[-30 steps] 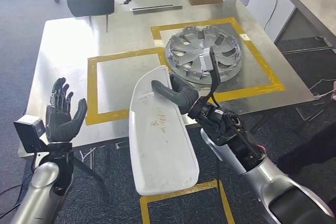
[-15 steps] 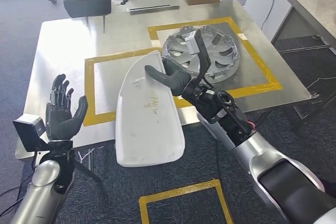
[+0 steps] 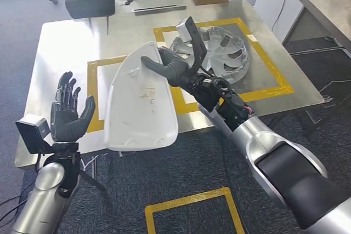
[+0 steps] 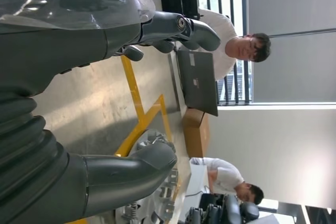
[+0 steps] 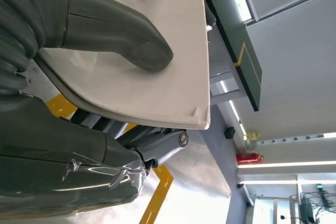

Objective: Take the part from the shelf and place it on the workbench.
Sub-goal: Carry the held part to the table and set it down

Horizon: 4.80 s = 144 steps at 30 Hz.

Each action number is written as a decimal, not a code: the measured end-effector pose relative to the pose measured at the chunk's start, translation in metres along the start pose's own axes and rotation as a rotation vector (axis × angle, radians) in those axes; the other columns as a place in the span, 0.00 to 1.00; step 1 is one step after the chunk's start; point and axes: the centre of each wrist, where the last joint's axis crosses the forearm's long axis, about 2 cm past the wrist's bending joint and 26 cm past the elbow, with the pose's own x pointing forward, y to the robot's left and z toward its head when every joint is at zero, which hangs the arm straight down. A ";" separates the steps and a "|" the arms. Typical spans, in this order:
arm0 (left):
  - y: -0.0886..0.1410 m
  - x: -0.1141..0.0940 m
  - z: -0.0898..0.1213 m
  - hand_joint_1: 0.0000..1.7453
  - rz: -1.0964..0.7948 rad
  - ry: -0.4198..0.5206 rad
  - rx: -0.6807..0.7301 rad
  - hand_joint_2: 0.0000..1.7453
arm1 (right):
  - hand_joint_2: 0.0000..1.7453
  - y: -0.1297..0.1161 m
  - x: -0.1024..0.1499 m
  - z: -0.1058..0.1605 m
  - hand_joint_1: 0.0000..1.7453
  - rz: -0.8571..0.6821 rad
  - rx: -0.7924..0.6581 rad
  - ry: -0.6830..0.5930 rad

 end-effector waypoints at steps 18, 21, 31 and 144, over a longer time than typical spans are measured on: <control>-0.006 -0.005 -0.006 0.00 0.017 -0.021 -0.024 1.00 | 1.00 -0.005 -0.008 -0.016 1.00 0.032 -0.050 0.127; -0.007 -0.006 -0.007 0.00 0.020 -0.022 -0.023 1.00 | 1.00 -0.003 -0.008 -0.018 1.00 0.032 -0.050 0.136; -0.006 -0.010 -0.006 0.00 0.028 -0.010 -0.026 1.00 | 1.00 0.000 -0.011 -0.023 1.00 0.027 -0.048 0.161; -0.002 -0.021 -0.004 0.00 0.009 0.005 -0.033 1.00 | 1.00 -0.018 -0.043 0.004 1.00 0.053 -0.227 0.330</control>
